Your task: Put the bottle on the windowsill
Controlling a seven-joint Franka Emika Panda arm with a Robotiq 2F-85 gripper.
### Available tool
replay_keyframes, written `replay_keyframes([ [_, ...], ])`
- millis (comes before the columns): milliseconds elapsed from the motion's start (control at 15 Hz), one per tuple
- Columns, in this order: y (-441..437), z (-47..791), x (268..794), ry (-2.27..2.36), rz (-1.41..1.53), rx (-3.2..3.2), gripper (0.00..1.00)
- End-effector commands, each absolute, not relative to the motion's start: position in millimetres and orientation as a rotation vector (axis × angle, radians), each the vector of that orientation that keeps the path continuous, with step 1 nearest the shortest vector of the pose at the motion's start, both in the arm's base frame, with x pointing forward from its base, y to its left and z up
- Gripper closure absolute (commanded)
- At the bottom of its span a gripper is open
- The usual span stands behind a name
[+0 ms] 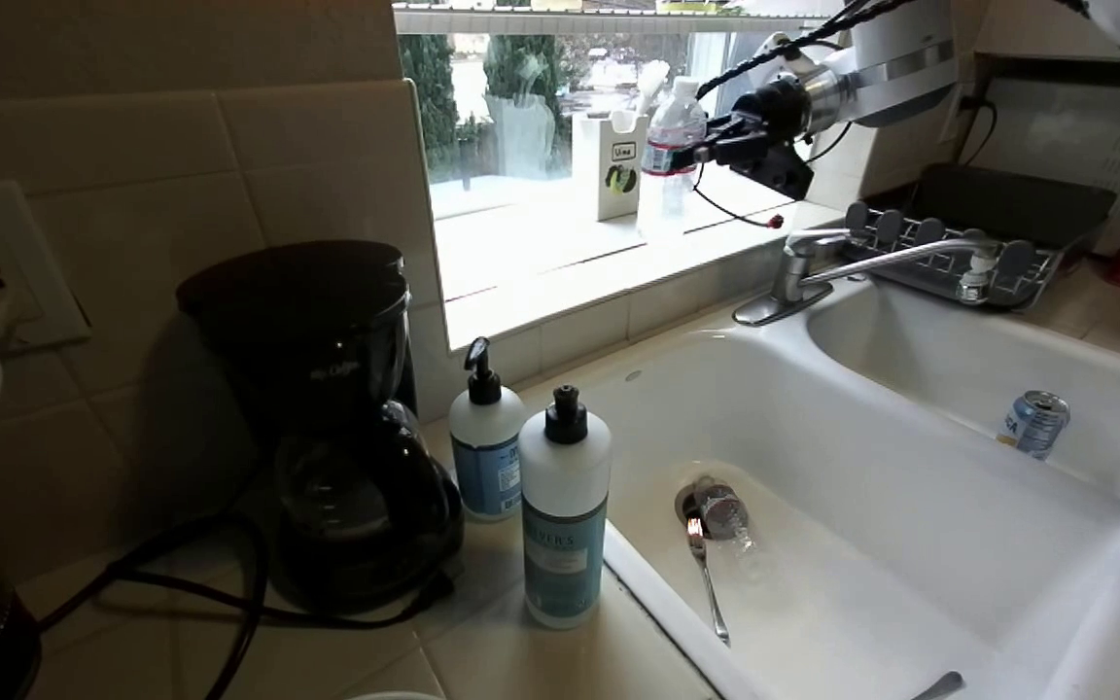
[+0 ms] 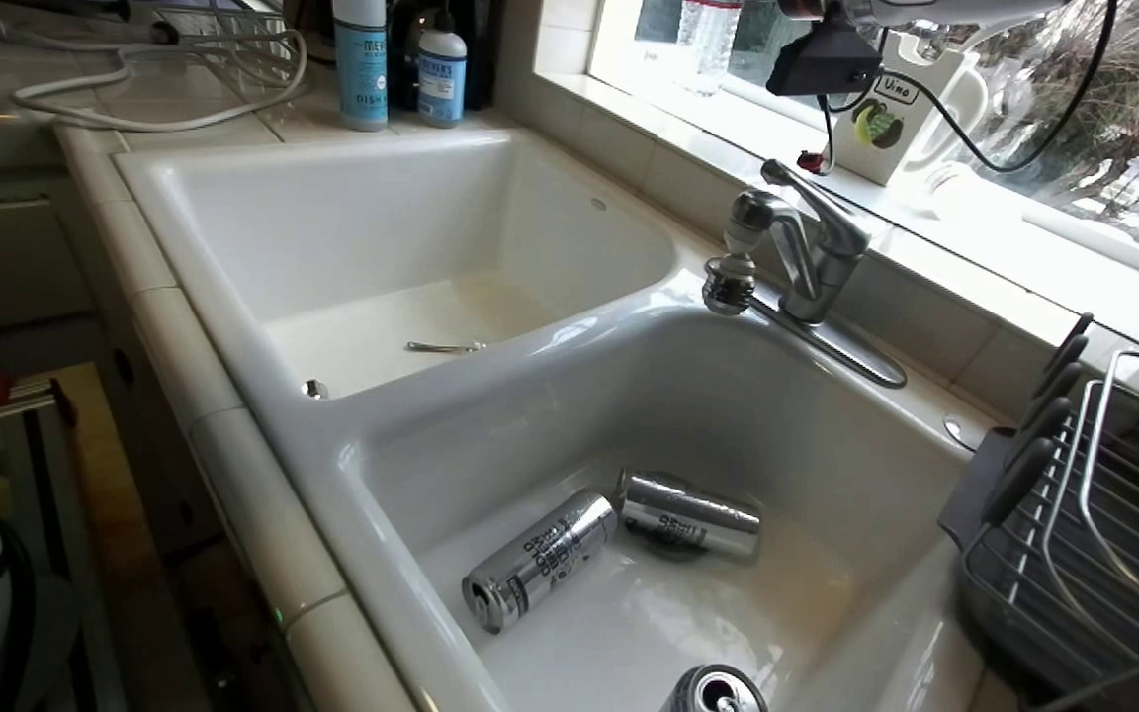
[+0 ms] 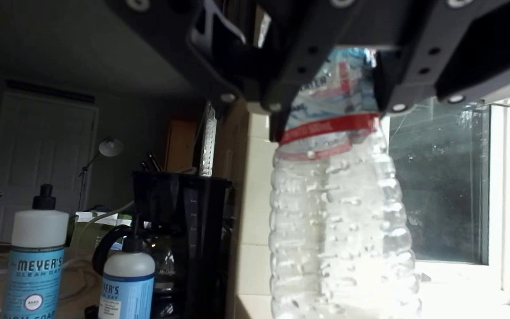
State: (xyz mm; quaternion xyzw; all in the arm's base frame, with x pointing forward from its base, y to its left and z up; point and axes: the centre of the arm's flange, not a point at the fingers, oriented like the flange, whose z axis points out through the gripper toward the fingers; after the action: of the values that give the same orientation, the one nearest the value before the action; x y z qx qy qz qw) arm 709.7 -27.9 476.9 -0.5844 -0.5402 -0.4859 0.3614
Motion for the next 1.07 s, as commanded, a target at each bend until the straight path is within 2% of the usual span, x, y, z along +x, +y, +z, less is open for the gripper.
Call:
replay_keyframes([
  [0, -19, 475, 747, -1.376, -1.225, -1.511, 0.88],
  [533, -15, 451, 760, -1.298, -1.184, -1.515, 0.88],
  [600, -16, 451, 746, -1.317, -1.194, -1.529, 0.63],
  [800, -15, 446, 749, -1.311, -1.191, -1.528, 0.63],
  [867, -17, 443, 749, -1.304, -1.189, -1.513, 0.88],
  [1000, -16, 434, 748, -1.308, -1.203, -1.495, 0.88],
])
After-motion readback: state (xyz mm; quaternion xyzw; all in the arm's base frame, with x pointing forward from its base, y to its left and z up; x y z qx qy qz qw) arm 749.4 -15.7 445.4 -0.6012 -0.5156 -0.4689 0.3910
